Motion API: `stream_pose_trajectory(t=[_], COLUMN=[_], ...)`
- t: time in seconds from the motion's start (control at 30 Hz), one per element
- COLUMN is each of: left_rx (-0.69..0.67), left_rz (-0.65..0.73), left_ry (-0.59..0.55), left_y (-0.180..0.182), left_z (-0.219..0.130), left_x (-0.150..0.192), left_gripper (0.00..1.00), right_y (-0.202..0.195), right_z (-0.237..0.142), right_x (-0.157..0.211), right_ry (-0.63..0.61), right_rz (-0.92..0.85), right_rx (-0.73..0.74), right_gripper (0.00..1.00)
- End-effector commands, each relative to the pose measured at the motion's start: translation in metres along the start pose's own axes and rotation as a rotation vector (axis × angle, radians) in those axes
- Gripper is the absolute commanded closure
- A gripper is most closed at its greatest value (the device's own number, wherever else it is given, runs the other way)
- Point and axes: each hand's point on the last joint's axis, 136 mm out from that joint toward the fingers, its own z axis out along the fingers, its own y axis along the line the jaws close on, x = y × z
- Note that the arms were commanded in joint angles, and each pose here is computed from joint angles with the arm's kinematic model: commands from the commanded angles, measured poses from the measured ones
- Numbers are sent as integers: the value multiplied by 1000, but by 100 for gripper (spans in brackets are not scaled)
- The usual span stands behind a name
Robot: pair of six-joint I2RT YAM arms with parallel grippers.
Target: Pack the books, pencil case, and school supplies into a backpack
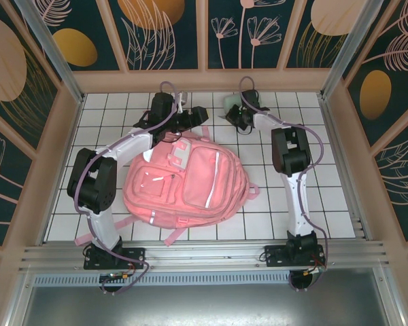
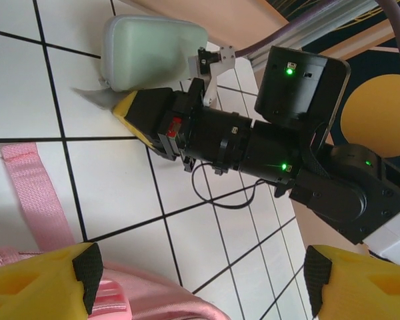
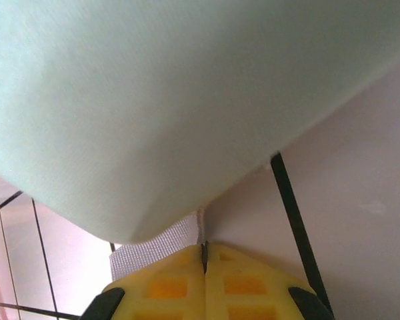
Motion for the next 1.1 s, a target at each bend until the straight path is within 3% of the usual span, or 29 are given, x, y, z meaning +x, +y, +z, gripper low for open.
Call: stream_pose_trajectory(t=[0.0, 0.23, 0.4, 0.5, 0.57, 0.77, 1.07], left_rx=[22, 13, -9, -49, -80, -121, 3], left_rz=[34, 38, 38, 43, 49, 98, 107], left_ry=[-2, 3, -7, -28, -54, -54, -129], left_y=[-5, -3, -2, 3, 10, 39, 67], left_z=[-3, -2, -4, -2, 6, 75, 165], left_x=[-3, -3, -6, -13, -24, -57, -88], left_gripper=[20, 21, 21, 17, 14, 11, 8], right_y=[-30, -63, -34, -19, -13, -6, -16], right_z=[-21, -72, -83, -82, -76, -71, -77], right_x=[12, 17, 11, -1, -8, -22, -39], right_ry=[12, -20, -5, -24, -21, -41, -50], right_rz=[45, 75, -21, -18, -4, 37, 76], right_rx=[75, 73, 33, 1, -14, -66, -132], right_gripper=[100, 100, 99, 81, 76, 76, 77])
